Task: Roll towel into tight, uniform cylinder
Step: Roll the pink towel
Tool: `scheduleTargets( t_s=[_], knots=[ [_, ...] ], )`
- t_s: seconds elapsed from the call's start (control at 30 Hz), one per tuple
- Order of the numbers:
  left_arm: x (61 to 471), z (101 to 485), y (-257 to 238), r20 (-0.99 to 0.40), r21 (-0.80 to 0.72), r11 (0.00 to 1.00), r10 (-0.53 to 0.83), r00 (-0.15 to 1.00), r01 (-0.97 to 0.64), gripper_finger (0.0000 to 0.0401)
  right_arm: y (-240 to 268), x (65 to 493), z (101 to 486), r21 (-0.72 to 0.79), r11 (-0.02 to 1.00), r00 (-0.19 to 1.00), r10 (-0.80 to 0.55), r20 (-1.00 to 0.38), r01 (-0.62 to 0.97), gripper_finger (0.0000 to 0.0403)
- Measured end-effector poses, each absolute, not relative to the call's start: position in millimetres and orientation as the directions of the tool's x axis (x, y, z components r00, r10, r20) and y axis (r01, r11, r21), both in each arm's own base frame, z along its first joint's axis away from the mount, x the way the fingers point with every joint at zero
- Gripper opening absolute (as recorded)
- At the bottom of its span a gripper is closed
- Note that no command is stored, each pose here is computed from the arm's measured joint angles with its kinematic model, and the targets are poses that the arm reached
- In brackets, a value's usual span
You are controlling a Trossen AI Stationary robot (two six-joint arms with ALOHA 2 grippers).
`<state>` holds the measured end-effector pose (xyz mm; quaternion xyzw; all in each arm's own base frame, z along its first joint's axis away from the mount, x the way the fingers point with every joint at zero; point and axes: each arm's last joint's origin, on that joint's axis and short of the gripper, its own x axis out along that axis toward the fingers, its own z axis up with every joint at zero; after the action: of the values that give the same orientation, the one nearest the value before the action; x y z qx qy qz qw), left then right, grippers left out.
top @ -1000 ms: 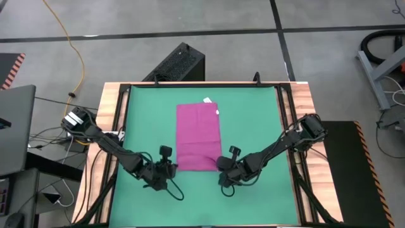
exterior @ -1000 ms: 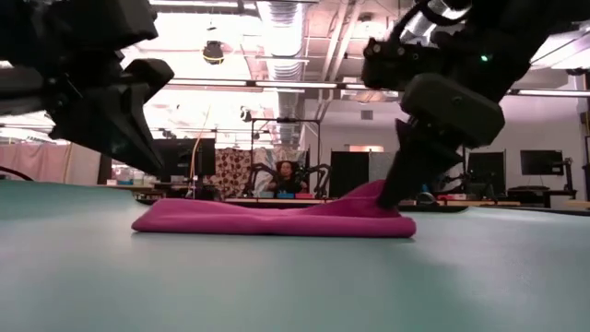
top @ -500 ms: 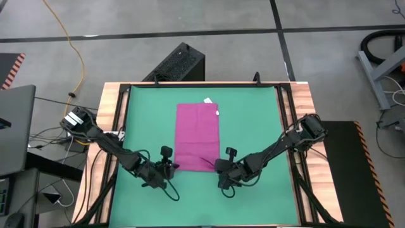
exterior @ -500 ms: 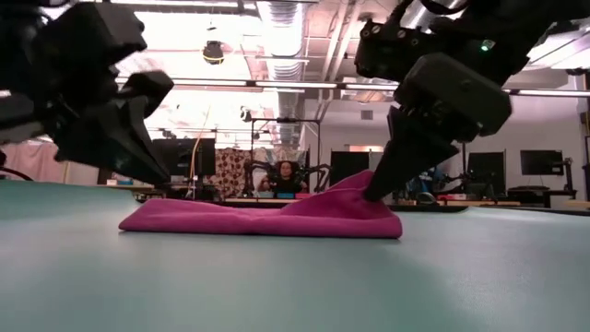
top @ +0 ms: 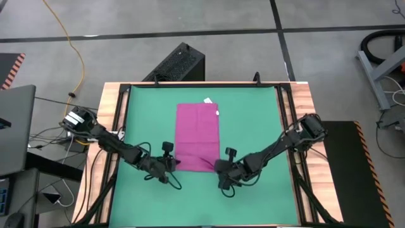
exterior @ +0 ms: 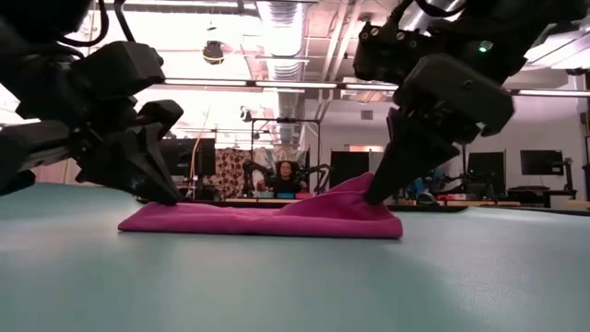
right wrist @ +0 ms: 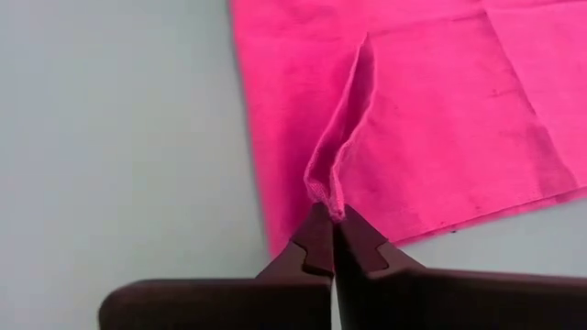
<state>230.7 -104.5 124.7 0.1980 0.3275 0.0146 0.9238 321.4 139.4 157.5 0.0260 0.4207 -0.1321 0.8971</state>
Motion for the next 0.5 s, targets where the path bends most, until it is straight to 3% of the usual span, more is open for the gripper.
scheduleTargets(
  t_s=[0.5],
  knots=[
    [224, 119, -104, -0.658, 0.332, 0.940, 0.172, 0.733, 0.077, 0.0000, 118, 328, 157, -0.115, 0.943, 0.586, -0.287, -0.758, 0.314, 0.0079]
  ],
)
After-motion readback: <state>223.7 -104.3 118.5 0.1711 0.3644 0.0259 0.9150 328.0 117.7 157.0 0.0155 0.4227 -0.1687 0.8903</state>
